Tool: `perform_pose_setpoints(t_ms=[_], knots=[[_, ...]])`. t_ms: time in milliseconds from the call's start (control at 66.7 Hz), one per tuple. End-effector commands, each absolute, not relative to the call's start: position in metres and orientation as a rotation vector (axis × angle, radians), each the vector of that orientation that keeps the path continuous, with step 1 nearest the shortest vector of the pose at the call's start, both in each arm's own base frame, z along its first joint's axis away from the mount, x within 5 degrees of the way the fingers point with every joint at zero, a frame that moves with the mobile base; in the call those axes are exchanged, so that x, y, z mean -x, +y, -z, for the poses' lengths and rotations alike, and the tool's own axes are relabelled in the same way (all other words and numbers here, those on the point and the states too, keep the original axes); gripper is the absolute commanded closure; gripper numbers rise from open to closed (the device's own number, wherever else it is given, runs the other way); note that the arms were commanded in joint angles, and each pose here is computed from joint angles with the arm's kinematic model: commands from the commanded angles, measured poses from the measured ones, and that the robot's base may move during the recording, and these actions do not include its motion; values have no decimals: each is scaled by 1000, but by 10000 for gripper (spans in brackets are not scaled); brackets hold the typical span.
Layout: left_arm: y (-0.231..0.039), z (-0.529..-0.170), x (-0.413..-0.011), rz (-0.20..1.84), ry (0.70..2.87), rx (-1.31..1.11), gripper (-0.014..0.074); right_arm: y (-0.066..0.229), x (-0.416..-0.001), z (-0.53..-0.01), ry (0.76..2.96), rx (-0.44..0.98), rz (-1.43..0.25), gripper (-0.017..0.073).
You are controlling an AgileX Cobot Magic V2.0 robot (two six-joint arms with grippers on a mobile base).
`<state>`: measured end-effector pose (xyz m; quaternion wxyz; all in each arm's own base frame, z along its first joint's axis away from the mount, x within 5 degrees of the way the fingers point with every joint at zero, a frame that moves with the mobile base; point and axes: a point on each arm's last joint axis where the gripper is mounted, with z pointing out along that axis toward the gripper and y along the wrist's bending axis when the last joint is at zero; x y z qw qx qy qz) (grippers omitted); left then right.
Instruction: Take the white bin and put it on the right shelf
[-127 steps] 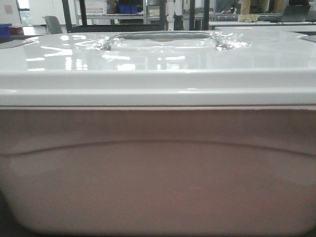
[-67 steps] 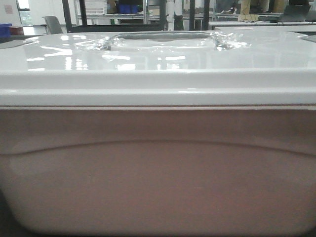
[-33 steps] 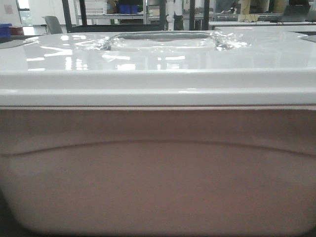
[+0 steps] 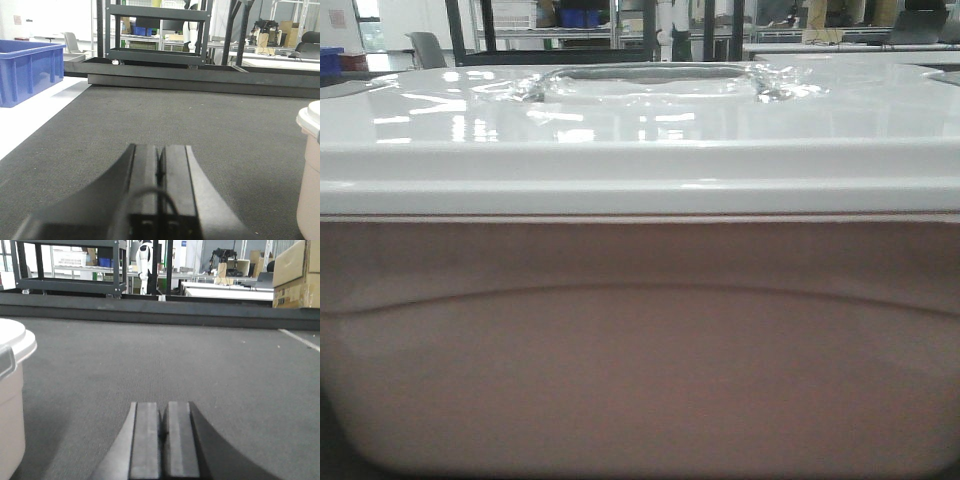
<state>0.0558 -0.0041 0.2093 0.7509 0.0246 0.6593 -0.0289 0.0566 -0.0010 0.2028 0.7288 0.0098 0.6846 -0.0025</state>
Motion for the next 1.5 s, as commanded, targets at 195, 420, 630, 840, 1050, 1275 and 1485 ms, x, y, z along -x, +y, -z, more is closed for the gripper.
perform_pose_setpoints(t_ms=[195, 420, 630, 840, 1050, 1275, 1485], knots=[[-4, -244, -50, -45, 1358, -152, 712, 0, -44, -247, 1510, -41, -29, 503], [-5, -303, -43, 83, 1387, -60, 712, 2, -27, -292, 1476, -28, -35, 503], [-6, -354, -59, 60, 1492, -87, 712, 3, -38, -328, 1624, -22, -41, 503], [-10, -384, -102, 57, 1781, -117, 712, 3, -79, -363, 1887, -16, -52, 503], [-19, -383, -146, 119, 2207, -142, 712, 4, -122, -372, 2281, -6, -87, 503], [-31, -363, -187, 255, 2509, -141, 712, 5, -154, -368, 2611, 5, -120, 503], [-37, -342, -213, 321, 2611, -115, 712, 6, -175, -354, 2695, -3, -151, 503]])
